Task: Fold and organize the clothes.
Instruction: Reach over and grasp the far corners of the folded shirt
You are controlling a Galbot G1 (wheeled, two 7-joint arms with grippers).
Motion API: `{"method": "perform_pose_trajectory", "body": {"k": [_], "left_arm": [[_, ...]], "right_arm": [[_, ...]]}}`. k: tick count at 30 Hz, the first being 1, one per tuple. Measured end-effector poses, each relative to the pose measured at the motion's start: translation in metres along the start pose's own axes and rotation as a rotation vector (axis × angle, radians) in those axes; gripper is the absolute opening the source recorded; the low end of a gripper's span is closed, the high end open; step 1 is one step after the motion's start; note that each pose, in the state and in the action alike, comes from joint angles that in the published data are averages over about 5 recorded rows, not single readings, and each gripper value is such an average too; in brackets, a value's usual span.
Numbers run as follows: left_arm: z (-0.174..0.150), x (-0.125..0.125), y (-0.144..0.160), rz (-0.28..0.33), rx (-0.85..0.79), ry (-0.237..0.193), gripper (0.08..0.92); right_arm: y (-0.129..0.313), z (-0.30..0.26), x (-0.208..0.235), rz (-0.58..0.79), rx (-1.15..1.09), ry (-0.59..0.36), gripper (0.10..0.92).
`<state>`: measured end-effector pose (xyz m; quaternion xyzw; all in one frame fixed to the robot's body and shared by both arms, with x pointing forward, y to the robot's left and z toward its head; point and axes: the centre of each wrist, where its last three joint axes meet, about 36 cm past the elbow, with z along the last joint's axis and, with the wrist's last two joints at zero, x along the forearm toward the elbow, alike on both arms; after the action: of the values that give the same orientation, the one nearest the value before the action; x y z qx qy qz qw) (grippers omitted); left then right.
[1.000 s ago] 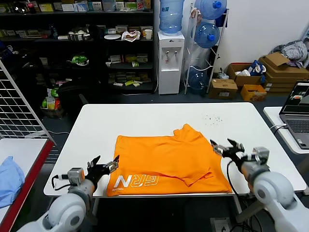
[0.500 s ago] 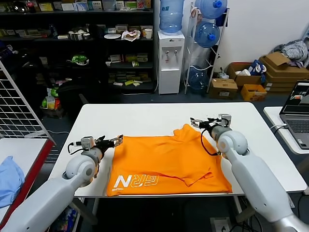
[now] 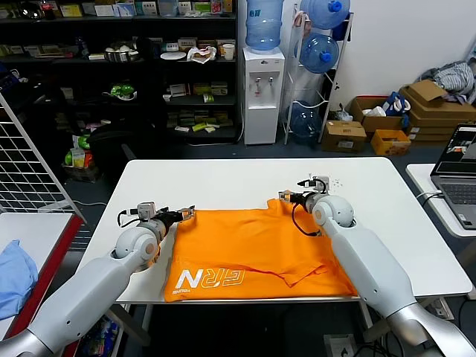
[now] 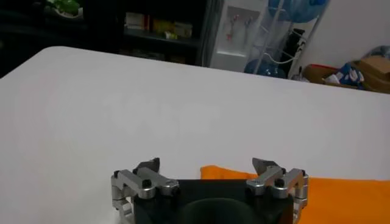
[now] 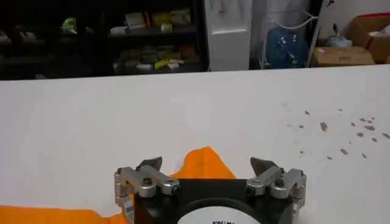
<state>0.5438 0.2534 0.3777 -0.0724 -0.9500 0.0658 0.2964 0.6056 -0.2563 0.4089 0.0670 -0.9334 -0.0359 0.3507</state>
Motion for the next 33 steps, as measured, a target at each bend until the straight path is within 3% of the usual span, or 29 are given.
{"method": "perform_pose_trajectory", "body": {"k": [6, 12, 33], "left_arm": [[0.004, -0.002, -0.003, -0.003, -0.010, 0.019, 0.921], [0.008, -0.004, -0.006, 0.000, -0.018, 0.028, 0.895], [0.012, -0.005, -0.020, 0.030, -0.035, 0.037, 0.303]], "right_arm": [[0.001, 0.003, -0.004, 0.002, 0.006, 0.029, 0.895], [0.001, 0.006, -0.004, 0.002, 0.006, 0.046, 0.736], [0.002, 0.004, 0.003, -0.025, -0.017, 0.027, 0.145]]}}
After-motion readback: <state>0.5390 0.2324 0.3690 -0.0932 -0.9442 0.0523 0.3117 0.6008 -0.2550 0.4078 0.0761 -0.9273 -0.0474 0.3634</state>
